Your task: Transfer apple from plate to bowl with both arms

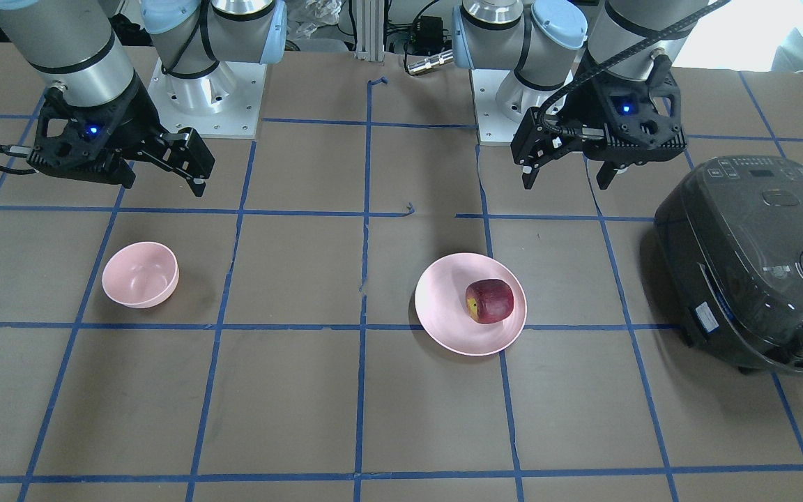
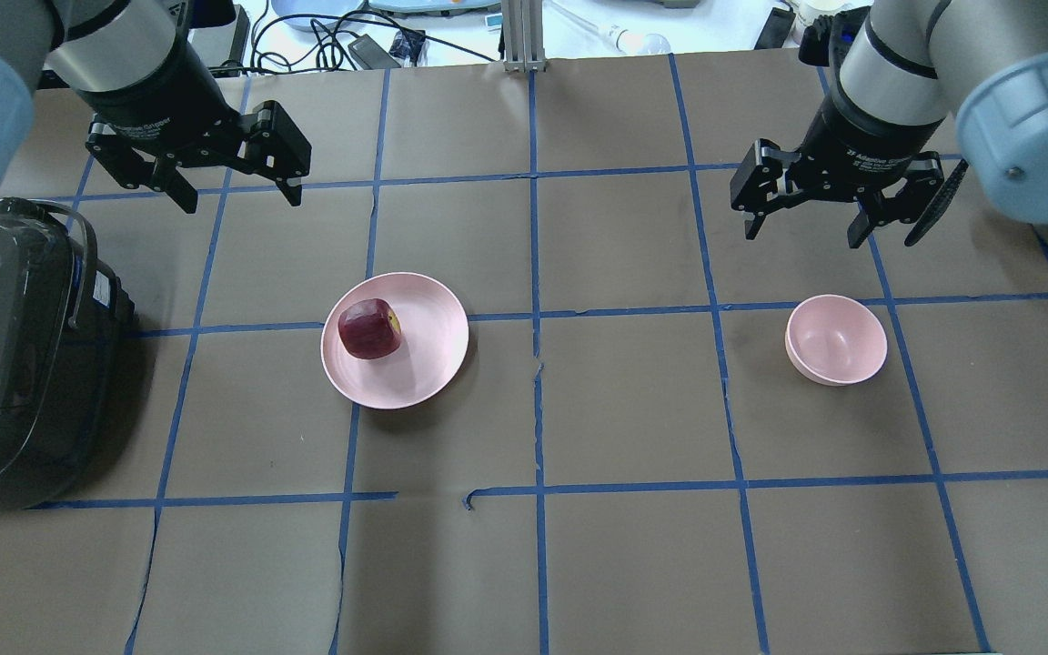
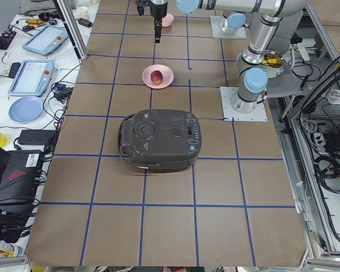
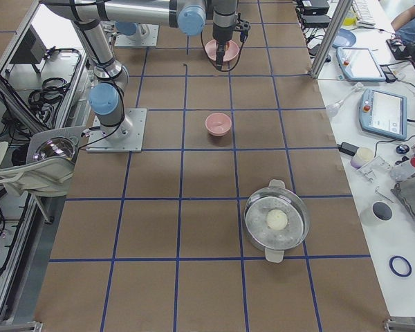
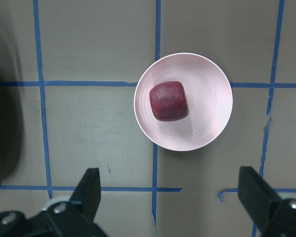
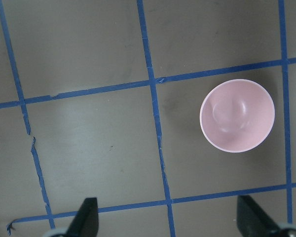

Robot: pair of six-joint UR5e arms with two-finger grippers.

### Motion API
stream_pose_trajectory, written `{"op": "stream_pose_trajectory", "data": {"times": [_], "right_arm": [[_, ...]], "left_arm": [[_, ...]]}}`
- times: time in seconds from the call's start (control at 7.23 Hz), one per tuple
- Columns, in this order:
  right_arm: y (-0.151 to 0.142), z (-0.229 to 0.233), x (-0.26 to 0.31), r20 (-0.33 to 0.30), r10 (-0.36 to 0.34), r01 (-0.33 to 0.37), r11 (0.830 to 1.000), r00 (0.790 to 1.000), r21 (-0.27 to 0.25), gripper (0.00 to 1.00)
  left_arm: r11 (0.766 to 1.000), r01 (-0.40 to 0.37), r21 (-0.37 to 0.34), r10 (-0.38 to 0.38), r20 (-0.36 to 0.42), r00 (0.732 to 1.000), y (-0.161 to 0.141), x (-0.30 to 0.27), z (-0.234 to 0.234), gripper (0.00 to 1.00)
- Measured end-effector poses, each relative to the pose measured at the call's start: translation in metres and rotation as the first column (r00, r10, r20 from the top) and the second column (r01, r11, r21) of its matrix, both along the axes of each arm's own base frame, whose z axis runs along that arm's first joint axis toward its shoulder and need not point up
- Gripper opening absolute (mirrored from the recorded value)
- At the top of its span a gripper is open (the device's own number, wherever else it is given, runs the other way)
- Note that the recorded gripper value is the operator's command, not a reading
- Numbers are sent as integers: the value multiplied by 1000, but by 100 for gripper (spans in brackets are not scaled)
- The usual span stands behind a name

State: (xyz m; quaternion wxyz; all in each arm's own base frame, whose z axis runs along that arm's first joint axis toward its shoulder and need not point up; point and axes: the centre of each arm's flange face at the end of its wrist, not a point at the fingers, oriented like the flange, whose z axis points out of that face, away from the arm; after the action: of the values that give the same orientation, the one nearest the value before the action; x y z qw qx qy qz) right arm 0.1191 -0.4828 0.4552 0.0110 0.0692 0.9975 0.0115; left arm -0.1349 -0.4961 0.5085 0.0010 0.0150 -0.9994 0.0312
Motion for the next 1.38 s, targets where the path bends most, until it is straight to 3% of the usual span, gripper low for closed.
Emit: {"op": "stream_pose_trajectory", "data": {"times": [0.41, 1.38], "right_arm": [[-4, 4, -1, -6, -2, 2, 999, 1000, -38, 100], [-2, 6, 0, 4, 3, -3, 999, 1000, -41, 100]], "left_arm": [[1000, 0, -1, 0, 0, 1000, 1, -1, 1, 100], [1000, -2, 3, 2, 0, 1000, 3, -1, 0, 100]]}}
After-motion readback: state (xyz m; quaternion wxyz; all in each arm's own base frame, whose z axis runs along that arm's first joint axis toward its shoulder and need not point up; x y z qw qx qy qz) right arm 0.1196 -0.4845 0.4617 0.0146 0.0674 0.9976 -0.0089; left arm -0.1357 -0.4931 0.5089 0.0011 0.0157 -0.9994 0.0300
